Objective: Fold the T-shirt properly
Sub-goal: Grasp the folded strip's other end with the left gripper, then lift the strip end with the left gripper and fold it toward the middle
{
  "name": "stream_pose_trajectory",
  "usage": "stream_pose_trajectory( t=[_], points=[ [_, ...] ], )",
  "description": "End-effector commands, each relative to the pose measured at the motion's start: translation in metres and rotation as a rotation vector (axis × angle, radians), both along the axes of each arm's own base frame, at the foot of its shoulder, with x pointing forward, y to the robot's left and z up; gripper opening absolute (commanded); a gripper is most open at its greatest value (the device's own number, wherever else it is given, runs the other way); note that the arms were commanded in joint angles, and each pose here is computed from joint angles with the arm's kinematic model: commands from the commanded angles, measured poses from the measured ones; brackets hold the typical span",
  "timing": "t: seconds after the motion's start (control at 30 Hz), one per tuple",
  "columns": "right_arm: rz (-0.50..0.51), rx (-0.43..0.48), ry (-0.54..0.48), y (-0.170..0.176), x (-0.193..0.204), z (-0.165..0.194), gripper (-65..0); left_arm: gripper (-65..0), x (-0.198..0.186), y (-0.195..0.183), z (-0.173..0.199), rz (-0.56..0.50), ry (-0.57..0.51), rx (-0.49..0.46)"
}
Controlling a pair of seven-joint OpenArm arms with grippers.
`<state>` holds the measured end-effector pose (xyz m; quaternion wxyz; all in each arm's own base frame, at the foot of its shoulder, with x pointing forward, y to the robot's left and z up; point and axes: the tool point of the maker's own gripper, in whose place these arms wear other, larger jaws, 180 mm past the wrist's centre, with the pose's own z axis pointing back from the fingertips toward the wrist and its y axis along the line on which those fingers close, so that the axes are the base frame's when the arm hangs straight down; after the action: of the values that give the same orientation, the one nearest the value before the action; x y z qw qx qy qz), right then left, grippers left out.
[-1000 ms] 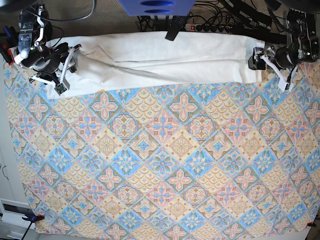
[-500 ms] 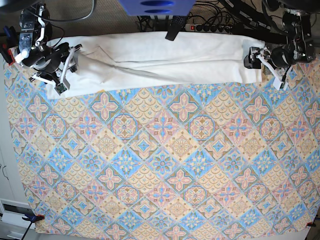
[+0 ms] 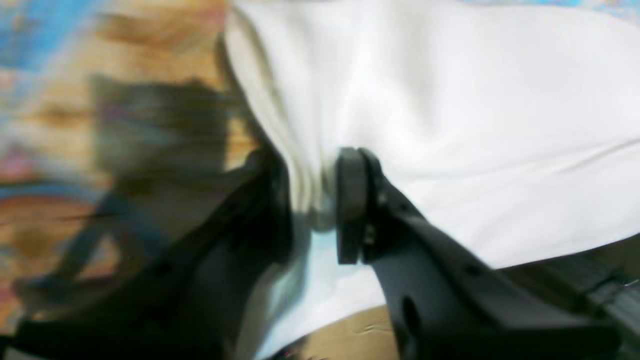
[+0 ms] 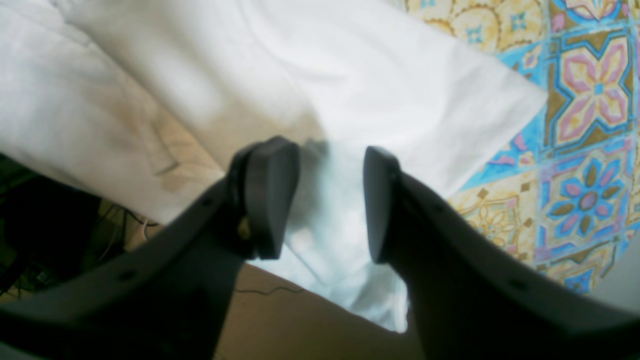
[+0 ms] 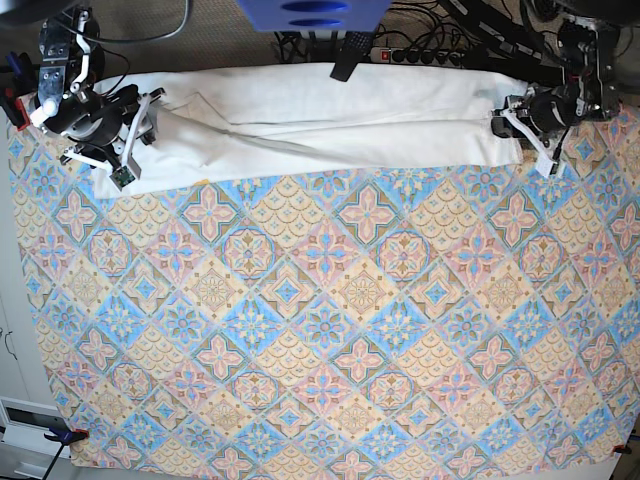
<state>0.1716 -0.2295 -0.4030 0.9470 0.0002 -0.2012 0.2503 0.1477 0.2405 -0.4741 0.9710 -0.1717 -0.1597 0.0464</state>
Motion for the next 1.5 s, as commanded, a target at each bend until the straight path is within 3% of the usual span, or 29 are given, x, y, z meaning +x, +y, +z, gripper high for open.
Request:
stream_pose_trajectory(
  t=[0.0, 0.23, 0.4, 0.57, 0.77, 0.93, 1.2, 1.47],
  points=[
    [0.009, -0.004, -0.030, -0.002, 0.006, 0.008, -41.0, -49.6, -0.008, -0.005, -0.001, -0.019, 0.029, -0.022],
    [0.009, -0.004, -0.030, -0.002, 0.006, 0.008, -41.0, -54.5, 0.009, 0.027, 0.013, 0.079, -0.037, 0.015],
    [0.009, -0.004, -0.030, -0.002, 0.006, 0.008, -41.0, -65.0, 0.038, 0.069, 0.037, 0.199, -0.167, 0.077],
    [0.010, -0.004, -0.032, -0.001, 0.007, 0.008, -41.0, -65.0, 0.062, 0.117, 0.063, 0.272, -0.253, 0.214],
    [0.010, -0.004, -0.032, -0.001, 0.007, 0.008, -41.0, -65.0, 0.075, 0.139, 0.078, 0.294, -0.289, 0.291],
    [0.008, -0.004, -0.032, -0.002, 0.007, 0.008, -41.0, -65.0, 0.074, 0.126, 0.088, 0.240, -0.293, 0.296],
    [0.003, -0.007, -0.035, -0.004, 0.007, 0.009, -41.0, -65.0, 0.067, 0.038, 0.112, 0.143, -0.335, 0.187],
    [-0.001, -0.009, -0.036, -0.005, 0.007, 0.009, -41.0, -65.0, 0.063, -0.036, 0.101, 0.040, -0.301, 0.057]
  ],
)
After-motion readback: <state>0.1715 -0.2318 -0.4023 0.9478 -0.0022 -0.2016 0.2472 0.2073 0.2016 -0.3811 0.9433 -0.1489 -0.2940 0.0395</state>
